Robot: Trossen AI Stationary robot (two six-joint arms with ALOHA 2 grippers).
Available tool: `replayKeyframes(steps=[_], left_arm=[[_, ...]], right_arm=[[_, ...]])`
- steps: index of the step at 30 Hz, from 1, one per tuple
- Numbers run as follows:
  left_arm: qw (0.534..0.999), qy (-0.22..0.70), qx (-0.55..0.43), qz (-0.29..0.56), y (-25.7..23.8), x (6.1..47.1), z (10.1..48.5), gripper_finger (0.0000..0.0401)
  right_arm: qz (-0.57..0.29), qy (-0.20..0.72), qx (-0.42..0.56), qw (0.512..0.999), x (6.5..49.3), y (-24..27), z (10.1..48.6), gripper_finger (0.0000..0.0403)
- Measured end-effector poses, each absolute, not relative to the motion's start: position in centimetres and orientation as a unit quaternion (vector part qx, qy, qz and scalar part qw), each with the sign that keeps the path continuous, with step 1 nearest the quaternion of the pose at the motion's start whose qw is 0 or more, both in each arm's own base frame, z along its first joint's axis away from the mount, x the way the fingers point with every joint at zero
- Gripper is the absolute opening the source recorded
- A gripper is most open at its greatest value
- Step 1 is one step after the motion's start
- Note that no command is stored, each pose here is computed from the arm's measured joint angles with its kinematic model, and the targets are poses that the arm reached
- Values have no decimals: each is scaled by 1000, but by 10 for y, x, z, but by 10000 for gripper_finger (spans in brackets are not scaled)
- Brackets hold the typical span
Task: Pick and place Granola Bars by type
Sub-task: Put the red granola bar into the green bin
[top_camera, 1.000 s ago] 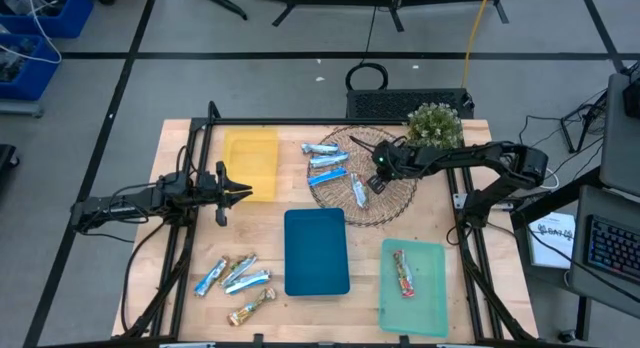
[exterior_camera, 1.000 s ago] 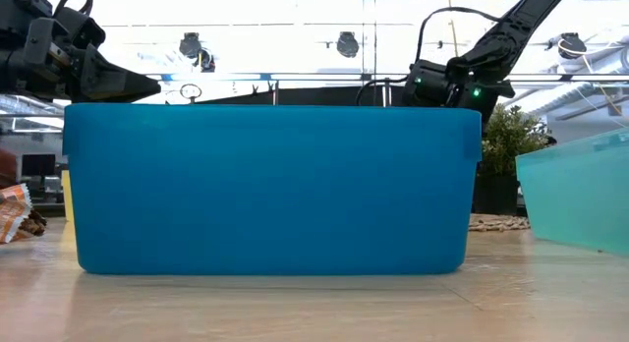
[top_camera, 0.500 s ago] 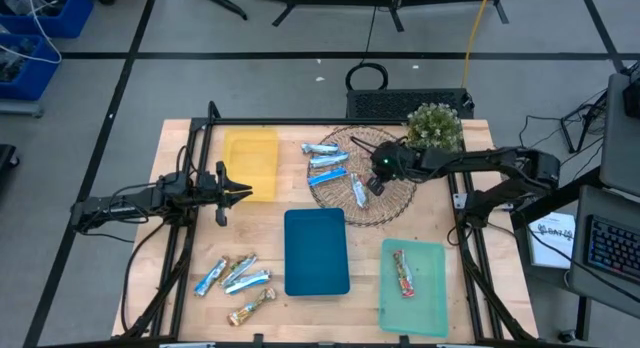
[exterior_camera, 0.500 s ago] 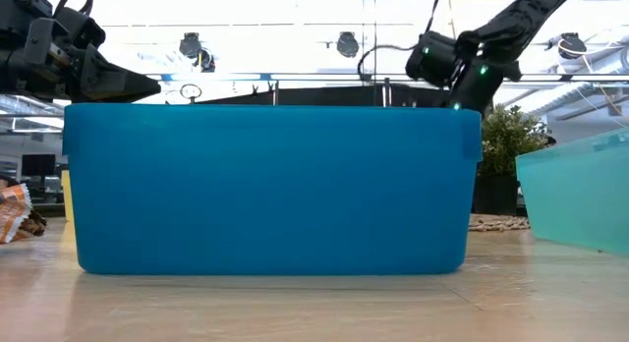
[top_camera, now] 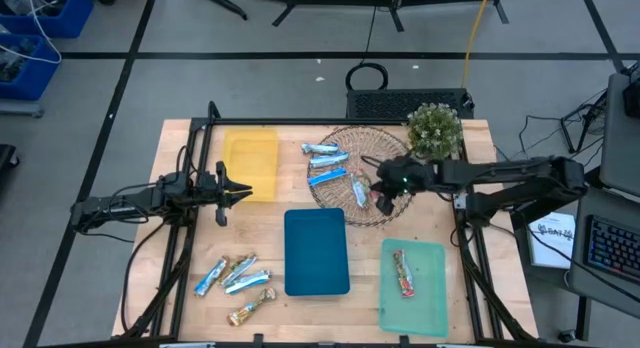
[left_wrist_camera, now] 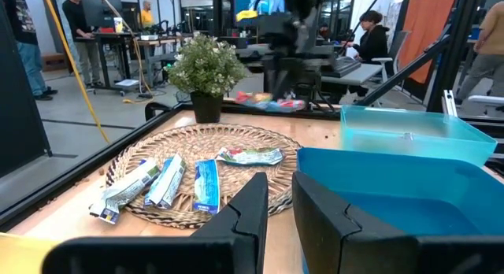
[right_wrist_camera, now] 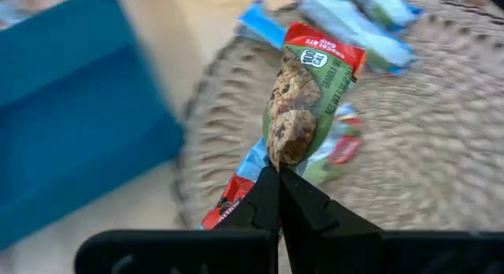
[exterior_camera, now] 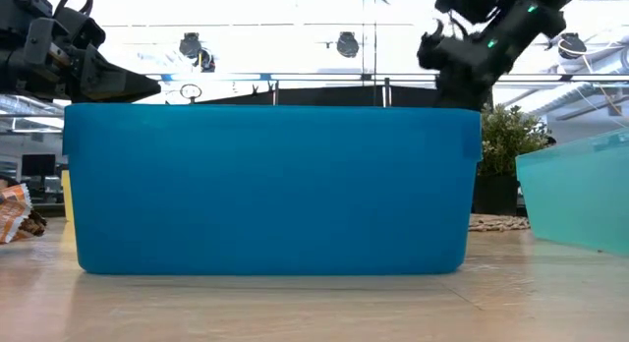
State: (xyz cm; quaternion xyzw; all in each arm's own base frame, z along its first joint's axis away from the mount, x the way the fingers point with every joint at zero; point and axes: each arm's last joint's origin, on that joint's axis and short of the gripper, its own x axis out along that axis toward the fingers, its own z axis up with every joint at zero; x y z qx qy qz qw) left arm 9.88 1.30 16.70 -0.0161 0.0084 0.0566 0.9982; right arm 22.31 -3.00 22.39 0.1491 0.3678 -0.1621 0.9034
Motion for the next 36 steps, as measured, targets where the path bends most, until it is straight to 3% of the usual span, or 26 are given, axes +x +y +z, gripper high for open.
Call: replayKeyframes(steps=[18, 36], left_arm=[[998, 8, -16, 57, 13, 99, 167, 67], [998, 8, -16, 57, 13, 99, 167, 67]], right_arm=[[0, 359, 122, 925, 205, 68, 237, 0], [72, 364, 157, 915, 163, 140, 238, 0]])
